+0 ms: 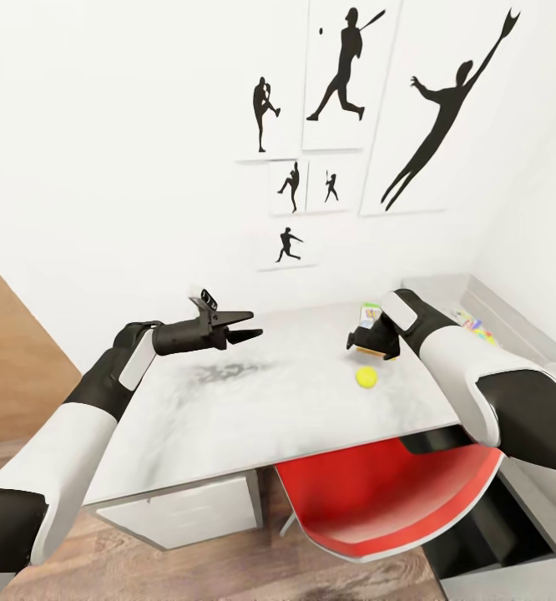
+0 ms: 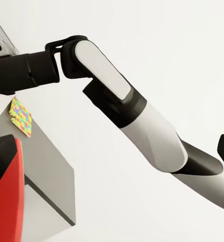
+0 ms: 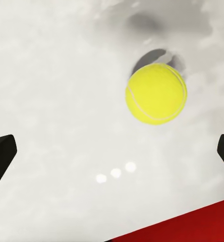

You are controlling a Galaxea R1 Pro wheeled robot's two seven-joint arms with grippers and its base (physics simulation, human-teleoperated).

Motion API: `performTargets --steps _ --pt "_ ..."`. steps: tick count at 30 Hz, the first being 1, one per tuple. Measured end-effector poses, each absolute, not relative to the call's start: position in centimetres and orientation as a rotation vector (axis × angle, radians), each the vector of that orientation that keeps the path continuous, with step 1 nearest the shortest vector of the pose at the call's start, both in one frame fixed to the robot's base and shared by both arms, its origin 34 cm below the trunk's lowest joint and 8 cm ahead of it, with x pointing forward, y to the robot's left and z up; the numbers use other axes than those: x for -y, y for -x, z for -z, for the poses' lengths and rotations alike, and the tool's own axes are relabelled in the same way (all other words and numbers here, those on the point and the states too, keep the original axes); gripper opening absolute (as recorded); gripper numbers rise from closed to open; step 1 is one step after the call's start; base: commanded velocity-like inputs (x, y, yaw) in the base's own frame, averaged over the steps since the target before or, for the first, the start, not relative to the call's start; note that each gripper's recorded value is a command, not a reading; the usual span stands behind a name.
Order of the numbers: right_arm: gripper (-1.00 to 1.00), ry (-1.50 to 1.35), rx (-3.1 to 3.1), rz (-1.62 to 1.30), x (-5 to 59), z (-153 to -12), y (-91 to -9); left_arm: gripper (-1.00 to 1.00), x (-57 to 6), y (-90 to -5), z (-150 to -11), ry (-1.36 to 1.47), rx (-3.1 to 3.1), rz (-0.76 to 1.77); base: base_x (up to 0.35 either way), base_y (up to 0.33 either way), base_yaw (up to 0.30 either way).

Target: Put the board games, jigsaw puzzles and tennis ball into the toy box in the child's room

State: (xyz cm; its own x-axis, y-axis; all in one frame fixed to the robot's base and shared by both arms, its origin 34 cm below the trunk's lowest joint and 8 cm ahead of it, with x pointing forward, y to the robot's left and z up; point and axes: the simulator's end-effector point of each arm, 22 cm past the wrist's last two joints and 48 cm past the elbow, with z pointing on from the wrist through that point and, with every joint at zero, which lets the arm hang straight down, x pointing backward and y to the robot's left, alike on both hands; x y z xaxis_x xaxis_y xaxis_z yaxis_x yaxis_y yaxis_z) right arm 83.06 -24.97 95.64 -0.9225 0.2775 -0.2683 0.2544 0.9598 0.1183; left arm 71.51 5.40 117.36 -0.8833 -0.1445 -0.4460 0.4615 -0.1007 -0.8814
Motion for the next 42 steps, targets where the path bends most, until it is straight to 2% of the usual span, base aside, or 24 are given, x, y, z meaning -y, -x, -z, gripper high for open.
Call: performTargets --steps 42 --pt "1.0 -0.431 -2.888 -0.072 26.6 -90.1 -82.2 1.0 -4.8 -73.9 -117.1 -0.349 -1.743 2.066 0.0 0.0 0.0"
